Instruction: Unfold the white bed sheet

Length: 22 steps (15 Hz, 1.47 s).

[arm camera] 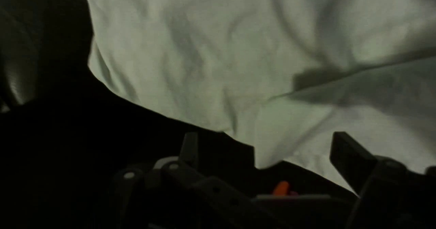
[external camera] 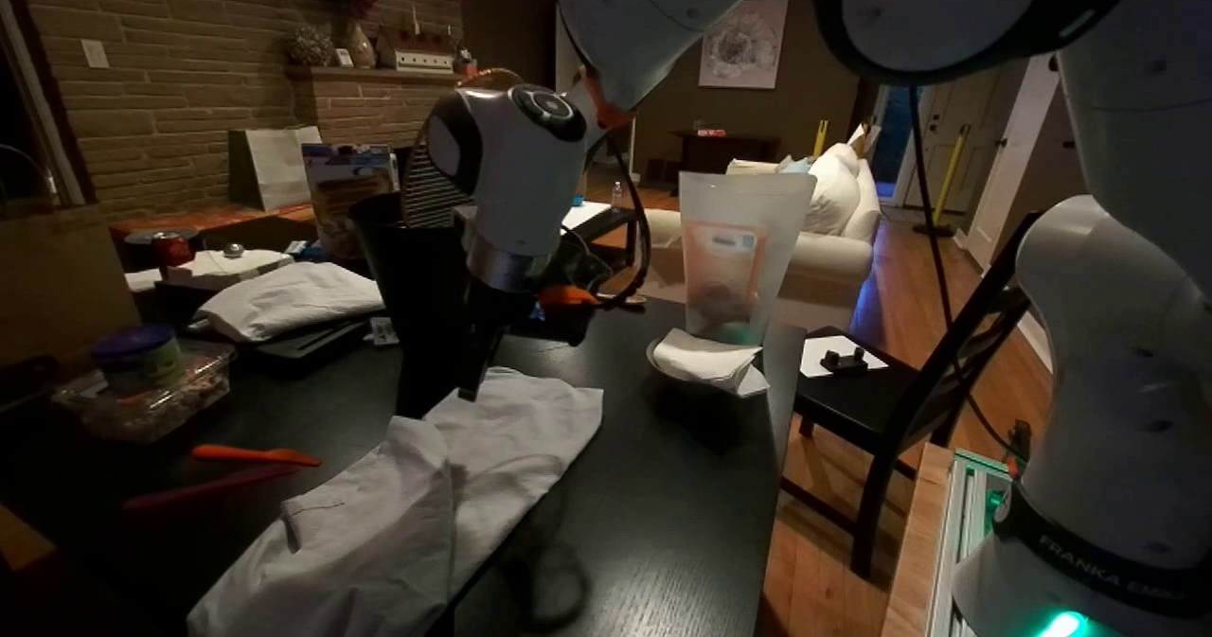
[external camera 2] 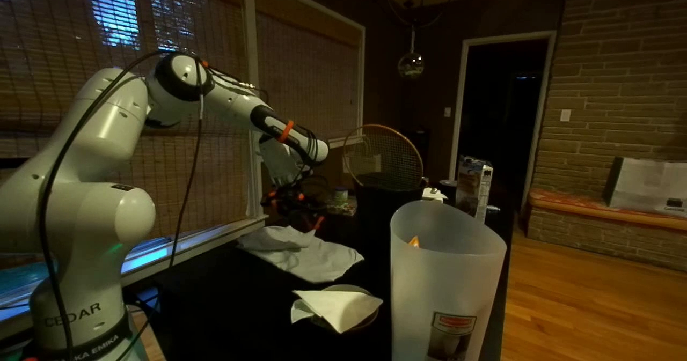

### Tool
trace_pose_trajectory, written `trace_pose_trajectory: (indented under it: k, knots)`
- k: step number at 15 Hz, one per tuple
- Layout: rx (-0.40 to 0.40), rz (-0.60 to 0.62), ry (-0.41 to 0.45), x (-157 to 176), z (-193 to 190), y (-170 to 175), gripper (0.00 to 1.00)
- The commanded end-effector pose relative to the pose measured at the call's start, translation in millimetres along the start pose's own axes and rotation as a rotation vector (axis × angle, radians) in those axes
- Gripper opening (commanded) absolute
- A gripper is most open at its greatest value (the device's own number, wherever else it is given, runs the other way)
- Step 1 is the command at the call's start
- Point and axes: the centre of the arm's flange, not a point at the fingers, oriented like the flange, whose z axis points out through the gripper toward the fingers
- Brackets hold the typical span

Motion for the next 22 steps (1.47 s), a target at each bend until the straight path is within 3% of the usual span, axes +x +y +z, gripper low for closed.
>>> trace_pose_trajectory:
  k: [1, 2, 5, 10, 15, 22]
  knots:
    - [-0.123, 0.111, -0.105, -22.4, 2.2, 11.1, 1.0]
    - [-0.073, 0.052, -0.041, -14.1, 2.4, 14.8, 1.0]
    - [-0.12, 0.084, -0.068, -21.4, 4.8, 20.9, 1.0]
    - [0.02, 0.176, -0.073, -38.9, 53.9, 39.7, 1.0]
    - [-0.03, 0.285, -0.139, -66.7, 88.0, 68.9, 1.0]
    - [0.027, 0.367, -0.186, -90.2, 138.0, 85.8, 1.0]
